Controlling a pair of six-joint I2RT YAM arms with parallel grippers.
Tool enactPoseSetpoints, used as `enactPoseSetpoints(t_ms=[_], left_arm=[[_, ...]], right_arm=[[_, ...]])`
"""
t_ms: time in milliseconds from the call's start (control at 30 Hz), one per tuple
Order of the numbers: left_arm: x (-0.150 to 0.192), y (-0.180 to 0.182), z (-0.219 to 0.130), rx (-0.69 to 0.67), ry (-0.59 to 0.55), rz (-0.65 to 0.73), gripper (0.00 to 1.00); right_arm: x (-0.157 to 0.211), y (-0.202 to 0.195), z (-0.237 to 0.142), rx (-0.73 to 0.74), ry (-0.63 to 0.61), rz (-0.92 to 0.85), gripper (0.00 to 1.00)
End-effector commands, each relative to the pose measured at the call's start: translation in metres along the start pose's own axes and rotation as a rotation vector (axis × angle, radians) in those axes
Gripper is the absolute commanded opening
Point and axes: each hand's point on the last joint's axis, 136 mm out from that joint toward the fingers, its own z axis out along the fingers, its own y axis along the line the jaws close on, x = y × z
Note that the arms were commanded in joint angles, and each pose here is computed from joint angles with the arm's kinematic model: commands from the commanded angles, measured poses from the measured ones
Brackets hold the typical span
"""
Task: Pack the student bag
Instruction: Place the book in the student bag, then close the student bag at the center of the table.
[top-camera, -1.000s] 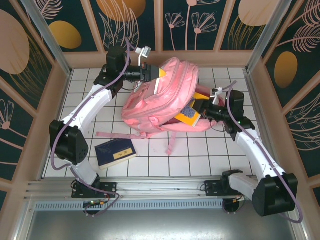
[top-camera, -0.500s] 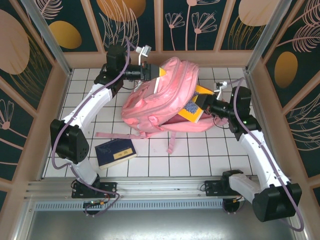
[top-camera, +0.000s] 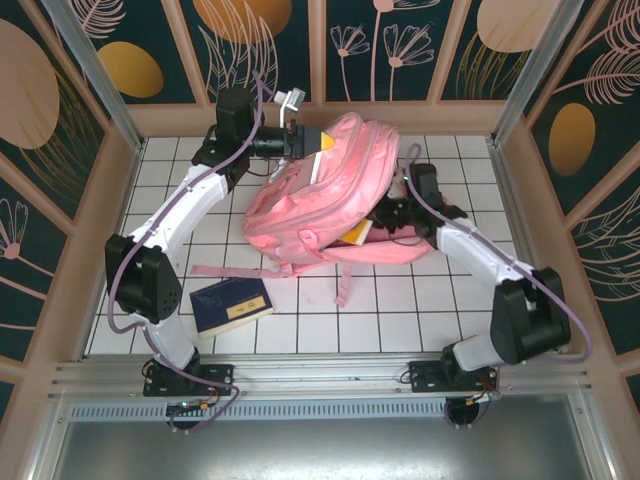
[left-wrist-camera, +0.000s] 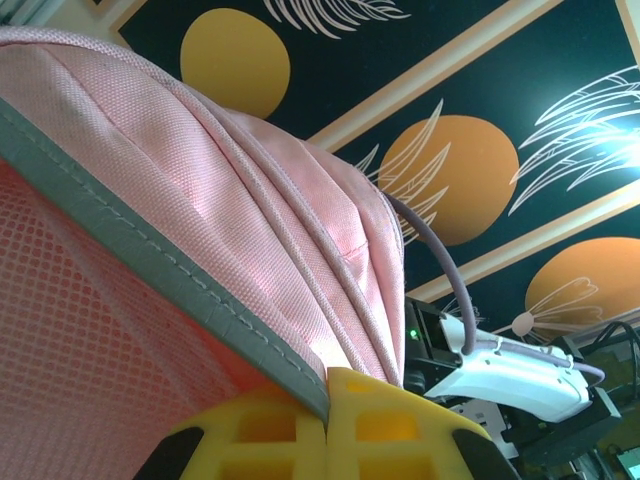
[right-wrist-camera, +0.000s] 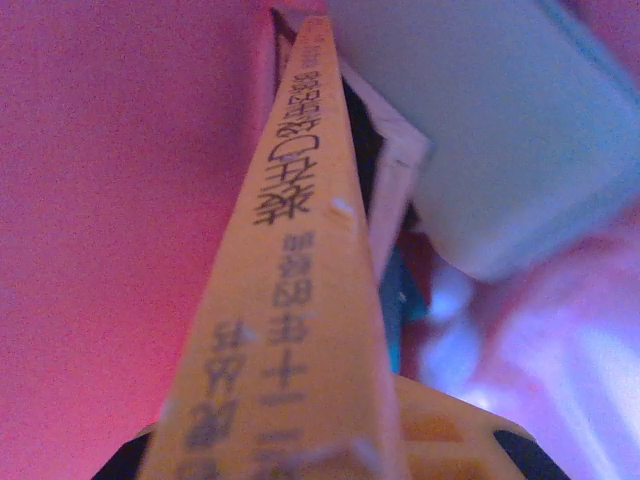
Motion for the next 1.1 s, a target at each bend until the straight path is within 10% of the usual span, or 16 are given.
enactPoseSetpoints(t_ms=[0,133,300,667,833,1067], left_arm=[[-0.026,-0.078,-0.007,0.141,-0.049,0.295,0.0],[-0.027,-0.074,-0.005,0.142,-0.046,0.29,0.0],[-0.029,-0.065,-0.005,0.127,-0.049,0.281,0.0],[-0.047,-0.012,-0.002,-0.03,-0.093,0.213,0.0],[-0.054,0.049,0.006,-0.222,-0.155,0.123,0.0],[0.008,0.113,0.077,-0.335,0.032,0.107,0.21]], right_arm=[[-0.027,0.037,0.024,-0.047,-0.106,-0.062,0.07],[-0.033,0.039,0.067,-0.017,-0.098,-0.043,0.37],[-0.051,0.044,0.036,0.023,-0.26,-0.131,0.61],[-0.072,0.012,-0.08,0.15,-0.519,-0.122,0.67],[-0.074,-0.022,-0.168,0.414,-0.83,-0.097,0.62],[-0.049,-0.01,-0.231,0.37,-1.043,-0.136,0.59]])
